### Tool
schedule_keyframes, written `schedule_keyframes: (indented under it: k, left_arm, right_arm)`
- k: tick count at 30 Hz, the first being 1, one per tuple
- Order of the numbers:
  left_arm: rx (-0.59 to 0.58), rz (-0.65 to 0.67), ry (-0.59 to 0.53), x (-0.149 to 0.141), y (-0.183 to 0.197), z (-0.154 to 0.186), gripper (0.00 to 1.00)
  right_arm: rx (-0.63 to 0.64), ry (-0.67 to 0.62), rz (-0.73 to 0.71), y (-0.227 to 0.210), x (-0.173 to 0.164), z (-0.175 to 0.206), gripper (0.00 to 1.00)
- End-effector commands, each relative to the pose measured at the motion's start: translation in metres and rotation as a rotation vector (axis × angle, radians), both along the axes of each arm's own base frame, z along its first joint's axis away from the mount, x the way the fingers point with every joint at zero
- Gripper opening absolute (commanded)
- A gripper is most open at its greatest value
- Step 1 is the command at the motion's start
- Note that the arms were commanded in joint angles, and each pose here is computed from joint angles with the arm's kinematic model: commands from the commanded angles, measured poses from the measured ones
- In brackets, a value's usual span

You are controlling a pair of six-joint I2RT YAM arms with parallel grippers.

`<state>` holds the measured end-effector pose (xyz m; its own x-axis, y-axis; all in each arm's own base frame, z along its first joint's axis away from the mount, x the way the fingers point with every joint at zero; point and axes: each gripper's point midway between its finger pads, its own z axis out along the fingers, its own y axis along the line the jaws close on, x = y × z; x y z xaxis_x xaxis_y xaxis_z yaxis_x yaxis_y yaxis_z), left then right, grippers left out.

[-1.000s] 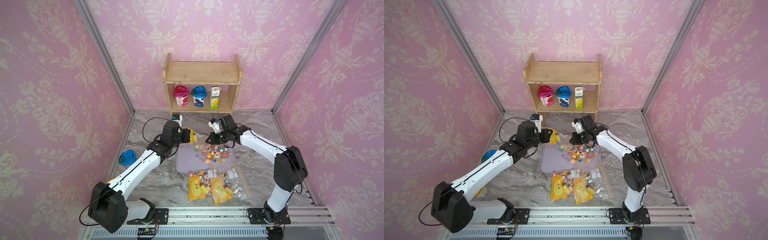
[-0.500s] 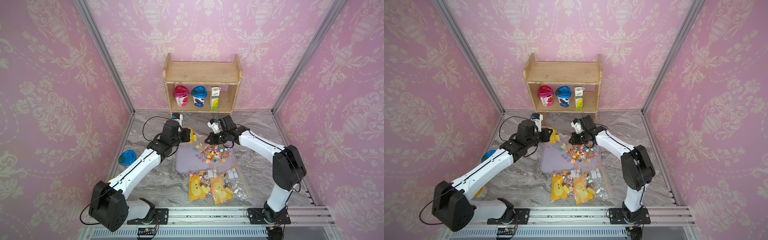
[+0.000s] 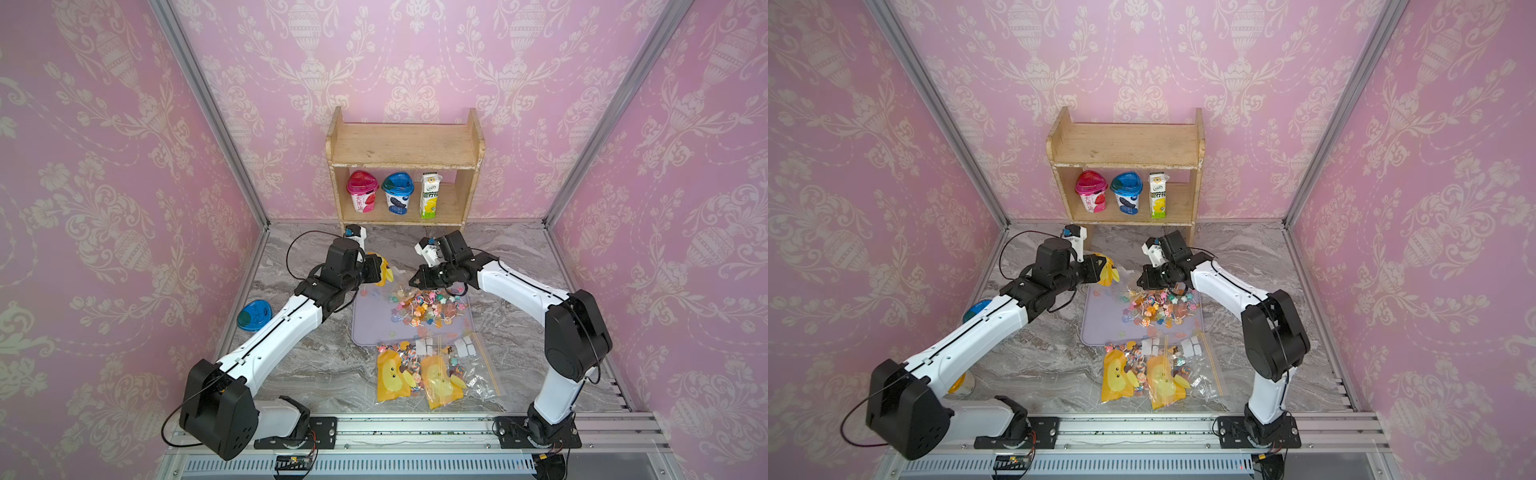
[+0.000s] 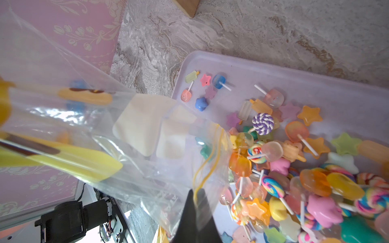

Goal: Pour candies out of the ziploc bag
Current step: 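Pour the candies out of the ziploc bag onto the tray.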

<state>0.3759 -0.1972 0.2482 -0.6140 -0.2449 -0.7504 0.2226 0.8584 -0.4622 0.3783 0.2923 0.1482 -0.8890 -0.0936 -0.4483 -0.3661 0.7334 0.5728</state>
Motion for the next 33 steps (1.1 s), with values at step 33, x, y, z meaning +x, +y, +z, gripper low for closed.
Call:
schedule_keyframes:
  k: [33]
  left_arm:
    - [-0.048,0.024,-0.198,-0.008,0.018,0.093,0.00]
  right_arm:
    - [-0.052,0.081,-0.017,-0.009,-0.011,-0.018,0.00]
